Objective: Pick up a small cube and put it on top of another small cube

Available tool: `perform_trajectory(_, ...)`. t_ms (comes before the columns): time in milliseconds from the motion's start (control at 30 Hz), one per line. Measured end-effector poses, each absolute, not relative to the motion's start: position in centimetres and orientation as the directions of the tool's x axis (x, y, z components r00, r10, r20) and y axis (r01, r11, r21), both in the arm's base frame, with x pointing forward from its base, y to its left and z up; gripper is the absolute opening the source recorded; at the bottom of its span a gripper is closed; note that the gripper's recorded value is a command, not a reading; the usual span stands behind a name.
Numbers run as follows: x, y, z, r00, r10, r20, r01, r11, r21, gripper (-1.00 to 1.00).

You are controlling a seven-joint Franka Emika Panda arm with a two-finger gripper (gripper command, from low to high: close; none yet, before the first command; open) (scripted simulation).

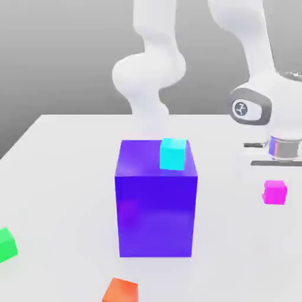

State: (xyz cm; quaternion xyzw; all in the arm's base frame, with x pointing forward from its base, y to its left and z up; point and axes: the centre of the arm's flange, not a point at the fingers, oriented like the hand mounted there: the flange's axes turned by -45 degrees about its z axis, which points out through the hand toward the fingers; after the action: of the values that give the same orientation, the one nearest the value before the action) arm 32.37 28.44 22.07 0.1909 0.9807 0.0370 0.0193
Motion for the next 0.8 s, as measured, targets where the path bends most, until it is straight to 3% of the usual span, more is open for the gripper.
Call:
perform_trajectory(167, 42.7, 20.9, 25.1, -0.643, 0.766, -0.005, 0.757, 0.637, 0.148, -1.0)
perform_trajectory(400, 50.3, 3.9, 27.1, -0.055, 0.998, 0.044, 0.986, 0.047, 0.161, -1.0)
perform_trajectory(633, 50.1, -13.9, 28.9, 0.504, 0.859, 0.087, 0.845, -0.512, 0.155, -1.0)
perform_trajectory(800, 43.3, -26.4, 26.7, 0.816, 0.576, 0.057, 0.572, -0.817, 0.066, -1.0)
